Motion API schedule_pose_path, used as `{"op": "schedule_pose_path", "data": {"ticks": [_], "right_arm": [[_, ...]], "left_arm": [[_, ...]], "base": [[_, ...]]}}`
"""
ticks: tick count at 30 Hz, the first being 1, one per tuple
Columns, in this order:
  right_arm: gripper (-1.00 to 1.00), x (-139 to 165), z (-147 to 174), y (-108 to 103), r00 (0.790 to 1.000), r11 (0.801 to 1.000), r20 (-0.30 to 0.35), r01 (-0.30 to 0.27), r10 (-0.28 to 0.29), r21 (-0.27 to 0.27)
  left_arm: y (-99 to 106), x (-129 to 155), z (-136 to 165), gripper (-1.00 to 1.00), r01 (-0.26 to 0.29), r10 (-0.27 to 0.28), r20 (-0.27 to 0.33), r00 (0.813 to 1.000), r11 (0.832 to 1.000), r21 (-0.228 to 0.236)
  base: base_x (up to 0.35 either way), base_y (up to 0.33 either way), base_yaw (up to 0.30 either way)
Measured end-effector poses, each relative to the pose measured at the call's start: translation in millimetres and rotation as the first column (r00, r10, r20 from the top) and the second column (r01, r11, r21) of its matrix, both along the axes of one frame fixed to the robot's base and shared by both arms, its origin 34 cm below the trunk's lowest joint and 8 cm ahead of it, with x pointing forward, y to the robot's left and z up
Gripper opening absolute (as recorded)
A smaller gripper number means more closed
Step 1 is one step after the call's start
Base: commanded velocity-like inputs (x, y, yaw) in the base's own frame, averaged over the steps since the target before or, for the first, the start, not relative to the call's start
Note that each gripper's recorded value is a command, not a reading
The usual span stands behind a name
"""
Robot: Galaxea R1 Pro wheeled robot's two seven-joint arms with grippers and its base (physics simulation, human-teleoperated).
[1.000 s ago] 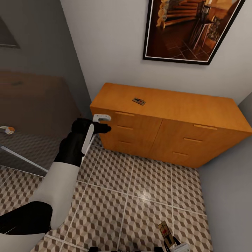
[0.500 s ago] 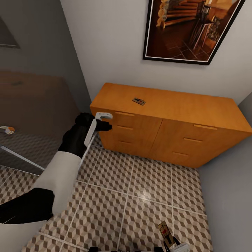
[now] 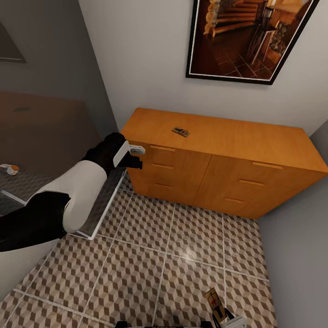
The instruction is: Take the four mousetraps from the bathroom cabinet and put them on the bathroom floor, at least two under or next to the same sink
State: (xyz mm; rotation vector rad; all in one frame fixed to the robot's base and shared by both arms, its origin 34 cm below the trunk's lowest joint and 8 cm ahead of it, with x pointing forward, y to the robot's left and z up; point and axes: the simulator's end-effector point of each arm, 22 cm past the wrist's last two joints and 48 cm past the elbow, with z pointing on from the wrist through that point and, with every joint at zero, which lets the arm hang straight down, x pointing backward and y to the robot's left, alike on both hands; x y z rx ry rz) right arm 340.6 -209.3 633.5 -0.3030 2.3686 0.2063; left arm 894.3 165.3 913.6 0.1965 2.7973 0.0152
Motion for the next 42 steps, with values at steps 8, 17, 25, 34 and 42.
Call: {"op": "schedule_pose_path", "data": {"ticks": [8,17,25,34,42], "right_arm": [[-1.0,0.0,0.0,0.1,1.0,1.0,0.0,0.0,0.0,0.0],[-1.0,0.2,0.2,-0.4,1.0,1.0,0.001,0.0,0.0,0.0],[-1.0,0.2,0.2,-0.4,1.0,1.0,0.001,0.0,0.0,0.0],[-1.0,0.3,0.2,-0.5,1.0,1.0,0.001,0.0,0.0,0.0],[-1.0,0.1,0.1,-0.5,1.0,1.0,0.001,0.0,0.0,0.0]], "left_arm": [[-2.2,-3.2,-3.0,1.0,0.003,-0.003,-0.012,1.0,1.0,-0.001],[-4.3,-3.2,-2.3,1.0,0.007,-0.007,-0.012,1.0,1.0,-0.006],[-21.1,-5.1,-1.3,1.0,0.029,-0.031,-0.019,0.999,0.997,-0.075],[-23.1,-3.6,1.0,1.0,0.033,-0.034,-0.013,0.999,0.996,-0.086],[-27.0,-3.4,2.2,1.0,0.037,-0.038,-0.01,0.999,0.995,-0.091]], "base": [[0.0,0.0,0.0],[0.0,0.0,0.0],[0.0,0.0,0.0],[0.0,0.0,0.0],[0.0,0.0,0.0]]}}
